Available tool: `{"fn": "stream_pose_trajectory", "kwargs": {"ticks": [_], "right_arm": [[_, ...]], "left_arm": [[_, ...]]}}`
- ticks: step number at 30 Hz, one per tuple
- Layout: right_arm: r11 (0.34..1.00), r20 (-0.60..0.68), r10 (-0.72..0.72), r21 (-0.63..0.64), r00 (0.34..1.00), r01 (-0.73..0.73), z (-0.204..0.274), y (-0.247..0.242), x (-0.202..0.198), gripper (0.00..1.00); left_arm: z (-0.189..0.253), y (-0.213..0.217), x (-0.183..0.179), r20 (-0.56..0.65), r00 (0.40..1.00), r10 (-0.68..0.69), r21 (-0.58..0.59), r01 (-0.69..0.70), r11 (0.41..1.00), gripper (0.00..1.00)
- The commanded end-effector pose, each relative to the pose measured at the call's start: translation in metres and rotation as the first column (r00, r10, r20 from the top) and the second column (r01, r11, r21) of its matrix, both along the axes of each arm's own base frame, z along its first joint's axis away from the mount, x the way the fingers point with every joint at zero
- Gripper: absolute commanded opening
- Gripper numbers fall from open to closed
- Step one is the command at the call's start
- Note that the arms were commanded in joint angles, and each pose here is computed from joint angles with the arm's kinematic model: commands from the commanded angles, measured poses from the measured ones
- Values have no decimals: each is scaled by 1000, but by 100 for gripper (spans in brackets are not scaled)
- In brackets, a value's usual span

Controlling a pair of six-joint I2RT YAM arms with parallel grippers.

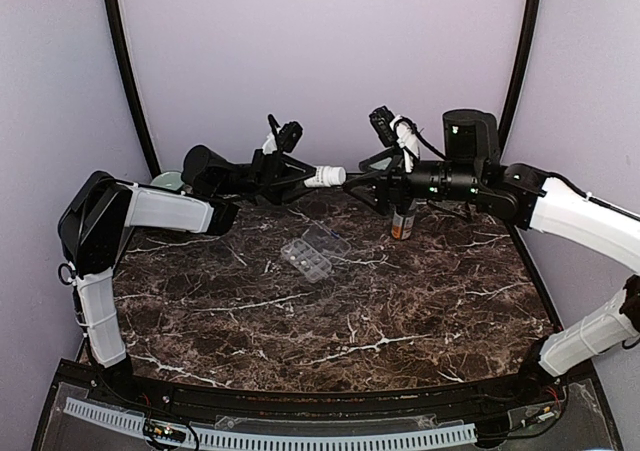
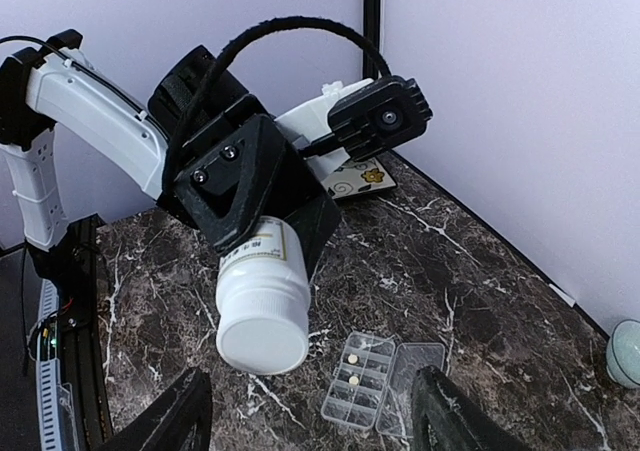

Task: Sort the pills into containers
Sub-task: Screw the lid of the pill bottle onto the pill bottle.

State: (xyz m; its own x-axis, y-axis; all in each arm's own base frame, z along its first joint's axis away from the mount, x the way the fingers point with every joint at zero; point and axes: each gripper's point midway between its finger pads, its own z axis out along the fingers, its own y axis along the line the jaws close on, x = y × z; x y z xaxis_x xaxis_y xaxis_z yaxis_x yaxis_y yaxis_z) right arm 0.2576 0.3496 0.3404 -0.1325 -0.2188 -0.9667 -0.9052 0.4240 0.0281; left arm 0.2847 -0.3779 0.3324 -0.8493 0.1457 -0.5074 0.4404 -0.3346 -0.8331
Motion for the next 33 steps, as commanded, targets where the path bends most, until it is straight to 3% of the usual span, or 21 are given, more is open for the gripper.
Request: {"fn": "stream_pose_trajectory", "kwargs": {"ticks": [1, 12, 22, 30, 33], "right_arm": [[999, 47, 35, 26, 998, -37, 20, 10, -1, 67], [998, 43, 67, 10, 997, -68, 18, 17, 0, 62], [996, 56, 85, -5, 995, -84, 20, 23, 1, 49], [995, 54, 96, -28, 994, -94, 16, 26, 2, 32], [994, 50, 101, -33, 994, -99, 14, 28, 1, 31]], "left_arm": [[15, 4, -6, 81, 997, -14, -33, 17, 999, 0], [12, 1, -2, 81, 996, -22, -27, 24, 999, 0], [10, -2, 2, 77, 997, -26, -22, 28, 999, 0], [10, -3, 5, 77, 997, -25, -22, 27, 999, 0], [11, -3, 5, 78, 997, -25, -23, 27, 999, 0]]}}
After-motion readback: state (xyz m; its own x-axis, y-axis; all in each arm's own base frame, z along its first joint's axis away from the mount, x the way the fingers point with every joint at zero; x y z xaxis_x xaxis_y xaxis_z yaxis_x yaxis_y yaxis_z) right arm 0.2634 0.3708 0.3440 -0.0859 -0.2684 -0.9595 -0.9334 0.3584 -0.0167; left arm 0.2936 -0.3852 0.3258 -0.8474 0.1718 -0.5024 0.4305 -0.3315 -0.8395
